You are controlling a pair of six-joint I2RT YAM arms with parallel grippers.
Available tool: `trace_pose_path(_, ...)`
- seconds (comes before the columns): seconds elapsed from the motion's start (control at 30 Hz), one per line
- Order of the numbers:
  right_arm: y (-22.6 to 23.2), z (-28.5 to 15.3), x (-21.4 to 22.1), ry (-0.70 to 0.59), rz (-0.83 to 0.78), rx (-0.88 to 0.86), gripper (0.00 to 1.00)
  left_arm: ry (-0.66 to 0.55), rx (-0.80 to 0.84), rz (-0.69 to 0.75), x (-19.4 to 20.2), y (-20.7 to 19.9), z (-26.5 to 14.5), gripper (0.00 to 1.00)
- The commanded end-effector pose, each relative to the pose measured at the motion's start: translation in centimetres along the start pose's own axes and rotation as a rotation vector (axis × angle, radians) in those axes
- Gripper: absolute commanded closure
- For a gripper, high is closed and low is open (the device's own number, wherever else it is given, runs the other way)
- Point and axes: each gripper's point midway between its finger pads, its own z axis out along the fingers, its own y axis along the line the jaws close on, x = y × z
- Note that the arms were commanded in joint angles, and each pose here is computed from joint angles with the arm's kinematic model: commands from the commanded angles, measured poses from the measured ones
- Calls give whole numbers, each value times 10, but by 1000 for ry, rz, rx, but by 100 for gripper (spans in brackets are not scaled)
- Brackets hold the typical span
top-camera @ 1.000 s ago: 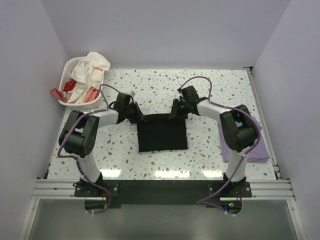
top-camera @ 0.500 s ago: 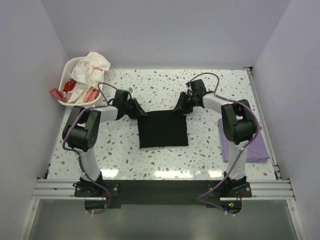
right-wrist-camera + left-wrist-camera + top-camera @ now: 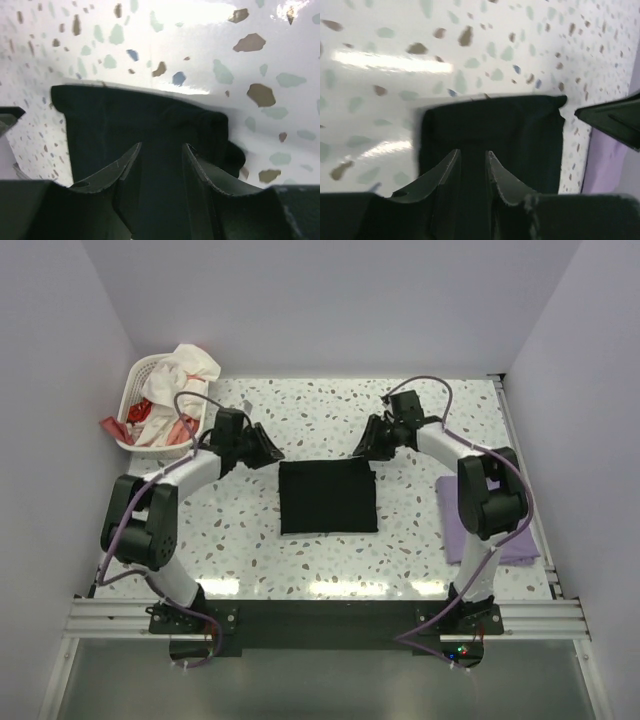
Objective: Fold and stack the t-shirts
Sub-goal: Fold the tshirt
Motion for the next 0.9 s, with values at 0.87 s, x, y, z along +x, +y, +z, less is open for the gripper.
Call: trace_pose_path(0.87, 34, -9, 114, 86, -113, -62, 57, 192, 38, 48, 187, 20, -17, 100)
